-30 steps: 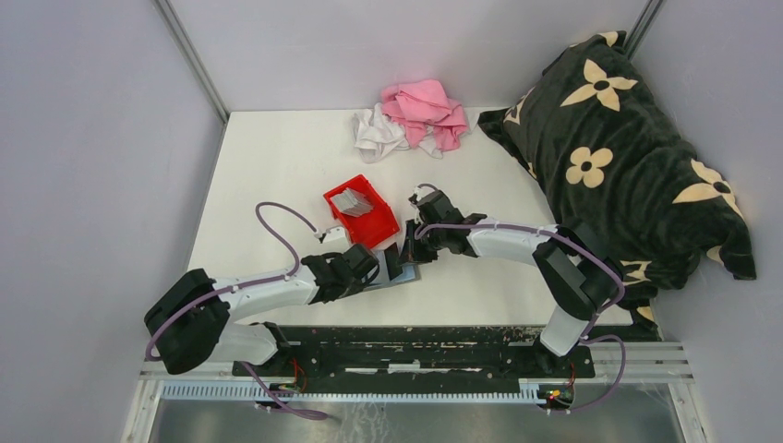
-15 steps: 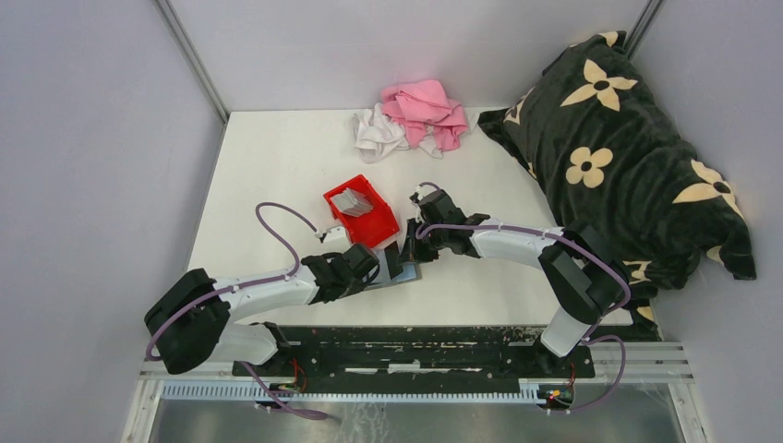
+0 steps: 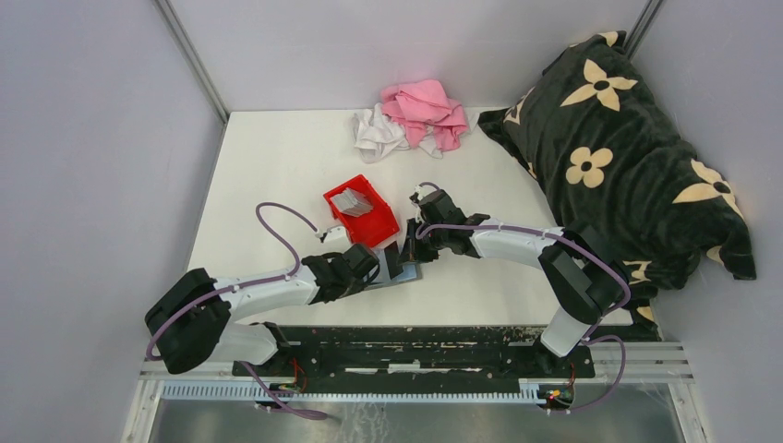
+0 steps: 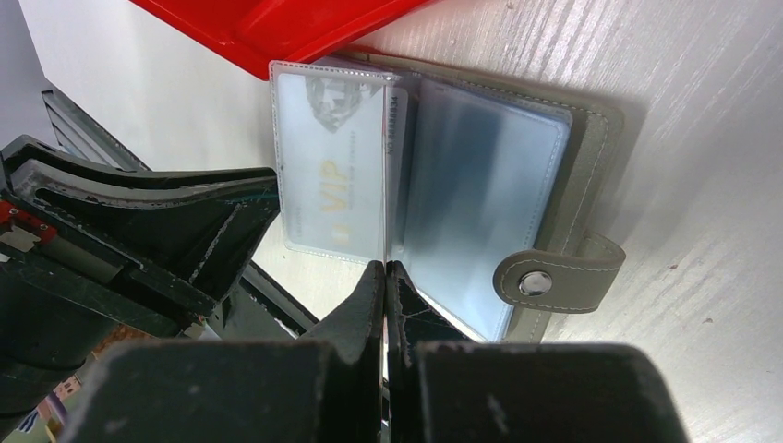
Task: Put the credit cards into the card holder
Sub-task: Insert the credit card into the card holder.
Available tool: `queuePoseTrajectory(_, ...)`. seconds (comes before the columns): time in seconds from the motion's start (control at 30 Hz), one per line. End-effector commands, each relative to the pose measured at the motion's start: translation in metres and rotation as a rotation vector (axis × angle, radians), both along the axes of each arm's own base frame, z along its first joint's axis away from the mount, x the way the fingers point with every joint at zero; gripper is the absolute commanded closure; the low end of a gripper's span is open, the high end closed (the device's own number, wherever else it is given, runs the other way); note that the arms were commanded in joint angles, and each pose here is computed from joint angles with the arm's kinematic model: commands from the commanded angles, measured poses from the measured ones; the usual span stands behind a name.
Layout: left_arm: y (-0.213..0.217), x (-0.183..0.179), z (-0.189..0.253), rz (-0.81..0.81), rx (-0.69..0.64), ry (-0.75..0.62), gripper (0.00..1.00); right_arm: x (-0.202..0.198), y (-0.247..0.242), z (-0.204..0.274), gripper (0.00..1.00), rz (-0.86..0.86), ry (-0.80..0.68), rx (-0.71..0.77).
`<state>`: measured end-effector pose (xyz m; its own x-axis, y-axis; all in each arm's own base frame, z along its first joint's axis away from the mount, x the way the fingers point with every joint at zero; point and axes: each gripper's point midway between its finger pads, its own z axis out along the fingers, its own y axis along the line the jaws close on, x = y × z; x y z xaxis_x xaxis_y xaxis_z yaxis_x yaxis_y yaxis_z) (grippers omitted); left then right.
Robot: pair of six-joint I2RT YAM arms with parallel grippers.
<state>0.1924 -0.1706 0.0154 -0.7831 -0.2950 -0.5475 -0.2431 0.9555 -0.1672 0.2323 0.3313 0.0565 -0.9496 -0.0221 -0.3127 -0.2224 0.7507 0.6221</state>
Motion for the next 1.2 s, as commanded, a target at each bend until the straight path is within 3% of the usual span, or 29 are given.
queuePoseTrajectory(0.0,0.001,-0.005,-0.009,-0.024,0.020,0.022,0.73,0.003,0.008,0.011,0.99,0.012,-0.028,0.050)
queuePoseTrajectory(0.7,0.000,-0.010,-0.017,-0.024,0.002,0.047,0.74,0.002,-0.013,-0.008,0.99,-0.029,0.005,0.000)
queuePoseTrajectory(1.17,-0.002,-0.011,-0.021,-0.033,0.012,0.062,0.74,0.005,-0.001,-0.001,0.99,-0.004,0.013,0.074)
